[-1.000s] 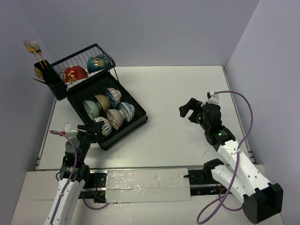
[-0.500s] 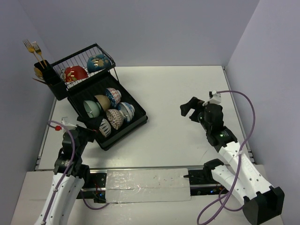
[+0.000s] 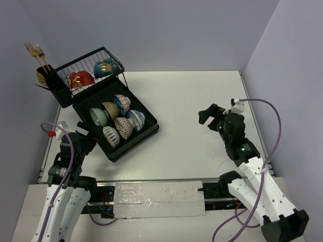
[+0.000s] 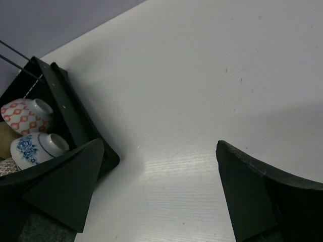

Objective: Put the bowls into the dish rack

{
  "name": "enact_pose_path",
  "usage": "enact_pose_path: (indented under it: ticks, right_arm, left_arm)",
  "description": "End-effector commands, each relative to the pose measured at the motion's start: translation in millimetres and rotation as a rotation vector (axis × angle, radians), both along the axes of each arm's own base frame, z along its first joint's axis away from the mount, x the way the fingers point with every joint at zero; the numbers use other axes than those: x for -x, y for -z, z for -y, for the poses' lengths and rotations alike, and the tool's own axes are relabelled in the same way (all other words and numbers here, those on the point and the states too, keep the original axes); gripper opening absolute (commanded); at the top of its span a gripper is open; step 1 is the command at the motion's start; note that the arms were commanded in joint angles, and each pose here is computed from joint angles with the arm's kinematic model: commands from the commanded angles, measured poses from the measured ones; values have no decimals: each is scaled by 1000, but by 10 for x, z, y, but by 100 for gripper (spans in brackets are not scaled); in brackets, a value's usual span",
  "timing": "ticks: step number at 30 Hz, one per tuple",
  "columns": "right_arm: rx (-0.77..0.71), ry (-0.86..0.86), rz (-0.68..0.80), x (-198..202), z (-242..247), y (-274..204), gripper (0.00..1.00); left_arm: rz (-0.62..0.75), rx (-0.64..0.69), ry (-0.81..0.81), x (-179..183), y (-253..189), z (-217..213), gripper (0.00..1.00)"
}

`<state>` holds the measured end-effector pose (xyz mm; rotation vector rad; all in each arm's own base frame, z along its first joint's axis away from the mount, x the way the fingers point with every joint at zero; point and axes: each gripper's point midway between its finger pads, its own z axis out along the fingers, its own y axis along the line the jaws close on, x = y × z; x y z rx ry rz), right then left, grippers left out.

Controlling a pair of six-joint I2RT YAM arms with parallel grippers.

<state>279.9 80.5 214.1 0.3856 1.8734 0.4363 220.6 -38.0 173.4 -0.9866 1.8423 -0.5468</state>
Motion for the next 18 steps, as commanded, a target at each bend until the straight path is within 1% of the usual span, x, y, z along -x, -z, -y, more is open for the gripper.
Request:
enact_pose_path:
  ticks: [1,2,3,4,5,8,10,11,13,14,16,18]
  right_arm:
    - [18,65,115,20,161,-509,100]
    - [30,73,111,48,193,-532,100]
    - [32,100,135,68,251,-654,100]
    - [36,108,148,86,276,-713,100]
    - [37,118,154,109,303,-764,100]
    - [42,149,181,178,387,-882,100]
    - [36,168,206,234,437,-966,100]
    - [39,169,215,255,449,-986,100]
    - [39,162,252,327,465,-1075,100]
    - [39,151,276,349,455,-1123,100]
    - [37,121,333,430,422,-1230,100]
    - [36,126,368,507,457,-1289,100]
  left_arm:
    - [123,-161,-18,-25,-541,-194,99]
    - [140,-192,-23,-26,-631,-233,99]
    - [175,-256,-39,-18,-833,-317,99]
    - [194,-293,-39,-7,-944,-350,99]
    - [222,-373,-12,16,-1143,-379,99]
    - [254,-508,49,69,-1402,-403,99]
    - [271,-559,-5,109,-1636,-528,99]
    - [251,-596,-13,133,-1649,-580,99]
    - [243,-628,-45,151,-1753,-659,99]
    - [214,-662,-59,174,-1740,-720,99]
    - [191,-688,-75,198,-1766,-776,99]
    - [181,-712,-93,248,-1767,-831,99]
